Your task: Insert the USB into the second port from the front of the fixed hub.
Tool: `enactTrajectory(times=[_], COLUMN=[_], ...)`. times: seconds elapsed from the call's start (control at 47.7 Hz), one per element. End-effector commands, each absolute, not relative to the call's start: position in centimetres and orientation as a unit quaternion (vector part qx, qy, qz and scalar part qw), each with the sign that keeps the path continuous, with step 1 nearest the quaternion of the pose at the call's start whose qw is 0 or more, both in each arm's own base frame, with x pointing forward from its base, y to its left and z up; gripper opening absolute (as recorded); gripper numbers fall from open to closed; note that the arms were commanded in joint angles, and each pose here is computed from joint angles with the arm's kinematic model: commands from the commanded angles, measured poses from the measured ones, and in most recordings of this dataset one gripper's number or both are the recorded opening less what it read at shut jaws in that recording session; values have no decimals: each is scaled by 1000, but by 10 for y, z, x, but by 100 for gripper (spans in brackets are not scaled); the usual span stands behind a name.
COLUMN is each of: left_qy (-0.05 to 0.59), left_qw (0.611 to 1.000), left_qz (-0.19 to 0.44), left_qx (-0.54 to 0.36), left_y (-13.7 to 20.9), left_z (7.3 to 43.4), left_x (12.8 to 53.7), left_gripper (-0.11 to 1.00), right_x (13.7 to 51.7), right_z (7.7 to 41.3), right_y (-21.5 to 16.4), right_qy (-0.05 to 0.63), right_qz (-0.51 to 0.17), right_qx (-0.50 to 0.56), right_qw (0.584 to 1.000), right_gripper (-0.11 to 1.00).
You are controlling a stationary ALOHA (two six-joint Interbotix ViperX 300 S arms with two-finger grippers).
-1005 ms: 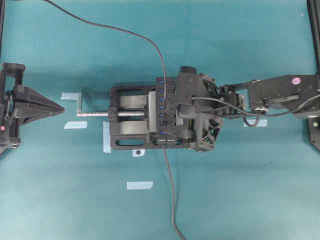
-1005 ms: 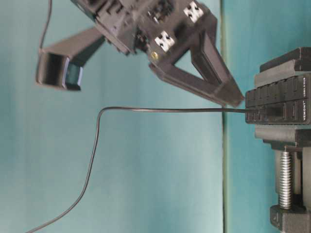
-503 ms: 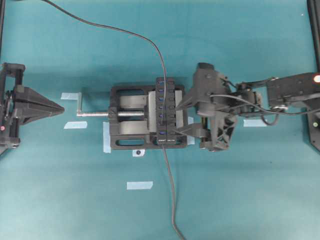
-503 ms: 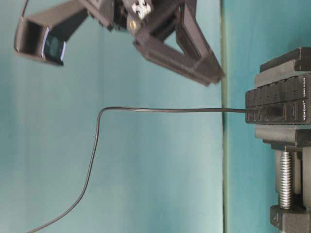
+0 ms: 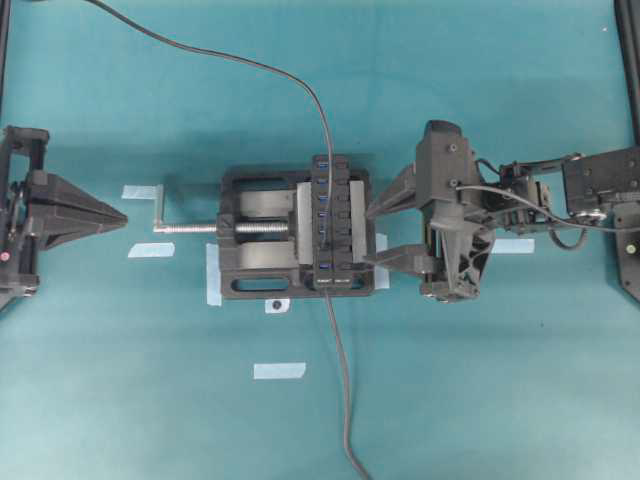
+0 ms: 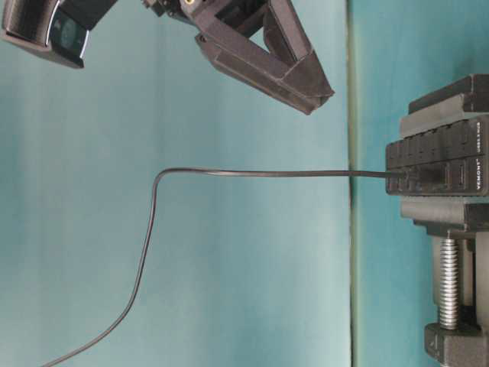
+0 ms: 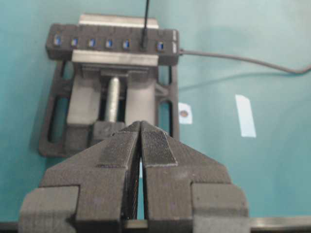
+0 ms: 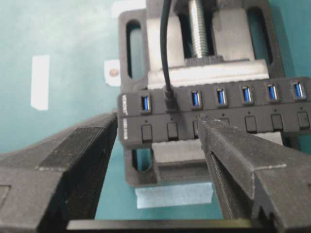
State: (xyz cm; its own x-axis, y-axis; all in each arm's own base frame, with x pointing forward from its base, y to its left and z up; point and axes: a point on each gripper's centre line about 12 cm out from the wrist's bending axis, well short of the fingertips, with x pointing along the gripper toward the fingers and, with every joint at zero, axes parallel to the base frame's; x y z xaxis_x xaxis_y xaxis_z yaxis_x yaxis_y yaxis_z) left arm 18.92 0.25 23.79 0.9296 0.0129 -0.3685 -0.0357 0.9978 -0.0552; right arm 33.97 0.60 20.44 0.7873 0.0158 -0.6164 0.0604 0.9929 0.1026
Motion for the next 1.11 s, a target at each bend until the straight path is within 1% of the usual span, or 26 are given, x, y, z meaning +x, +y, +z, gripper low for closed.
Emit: enactTrajectory(times=[0.0,1.089], left_qy=[177,174], left_qw=[984,984], left_qz=[13,17], left_qx=[-31,-31], left_y=[3,5], left_z=[243,243], left_x=[190,189], left_gripper=[0,0], right_x=[340,338], right_z=[216,214], right_y=[8,8], right_qy=[303,303], right_qz=[-10,-9], right_qx=[63,62], right_qw=[951,951], right_gripper=[80,80])
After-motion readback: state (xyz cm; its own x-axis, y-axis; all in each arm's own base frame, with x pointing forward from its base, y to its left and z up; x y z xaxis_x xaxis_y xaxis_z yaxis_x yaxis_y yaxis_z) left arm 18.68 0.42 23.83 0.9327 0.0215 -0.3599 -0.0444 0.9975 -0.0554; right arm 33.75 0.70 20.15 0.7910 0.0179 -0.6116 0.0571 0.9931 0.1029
